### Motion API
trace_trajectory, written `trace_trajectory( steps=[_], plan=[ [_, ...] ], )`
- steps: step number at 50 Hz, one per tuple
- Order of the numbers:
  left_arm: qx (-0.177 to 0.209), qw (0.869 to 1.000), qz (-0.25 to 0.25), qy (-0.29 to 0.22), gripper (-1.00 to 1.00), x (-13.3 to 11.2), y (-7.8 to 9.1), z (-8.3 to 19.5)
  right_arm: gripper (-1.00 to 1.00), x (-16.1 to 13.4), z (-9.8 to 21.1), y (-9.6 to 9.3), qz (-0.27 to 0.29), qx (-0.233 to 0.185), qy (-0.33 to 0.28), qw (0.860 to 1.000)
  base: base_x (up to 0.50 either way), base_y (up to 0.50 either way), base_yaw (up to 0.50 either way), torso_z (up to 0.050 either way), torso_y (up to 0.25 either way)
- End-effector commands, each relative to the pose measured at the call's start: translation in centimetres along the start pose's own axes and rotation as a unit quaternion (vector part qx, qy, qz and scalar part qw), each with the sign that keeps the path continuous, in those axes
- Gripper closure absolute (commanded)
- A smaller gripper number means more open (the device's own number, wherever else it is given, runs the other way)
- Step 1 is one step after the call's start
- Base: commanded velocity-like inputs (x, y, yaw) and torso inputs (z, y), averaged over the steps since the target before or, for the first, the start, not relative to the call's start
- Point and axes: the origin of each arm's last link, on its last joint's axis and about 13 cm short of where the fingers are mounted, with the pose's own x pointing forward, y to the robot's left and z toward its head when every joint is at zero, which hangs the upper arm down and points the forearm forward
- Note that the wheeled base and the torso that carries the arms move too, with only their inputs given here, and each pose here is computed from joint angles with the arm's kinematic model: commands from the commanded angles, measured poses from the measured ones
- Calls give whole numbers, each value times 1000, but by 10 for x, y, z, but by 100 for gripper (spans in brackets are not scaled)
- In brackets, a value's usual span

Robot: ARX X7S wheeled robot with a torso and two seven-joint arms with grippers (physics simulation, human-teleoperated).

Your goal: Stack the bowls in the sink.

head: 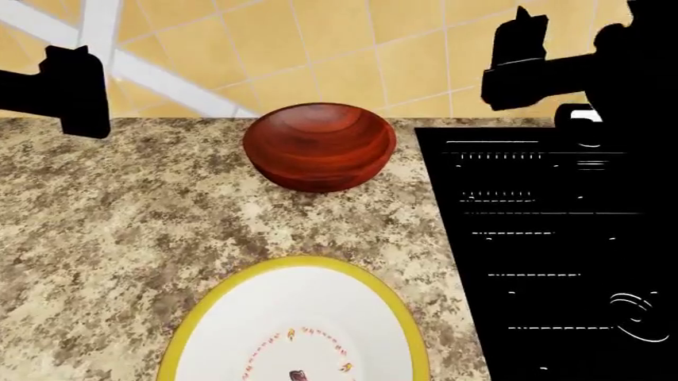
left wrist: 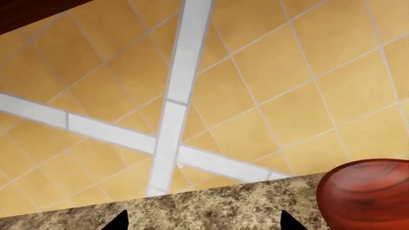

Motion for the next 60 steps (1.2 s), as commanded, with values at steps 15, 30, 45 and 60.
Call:
trace_trajectory(
  steps=[15, 30, 45, 60],
  plan=[
    [-3, 1000, -7, -4, -100, -1, 1, 0, -100, 100, 56, 55, 50, 78, 130, 987, 0, 0, 0, 0, 0],
    [-6, 1000, -11, -3, -100, 1, 1, -3, -100, 144, 14, 73, 37, 122, 212, 969, 0, 0, 0, 0, 0],
    [-5, 1000, -15, -4, -100, 1, -1, -3, -100, 164, -40, 84, 33, 147, 272, 950, 0, 0, 0, 0, 0],
    [-3, 1000, -19, 0, -100, 4, -4, -7, -100, 170, -90, 106, 64, 161, 322, 931, 0, 0, 0, 0, 0]
  ],
)
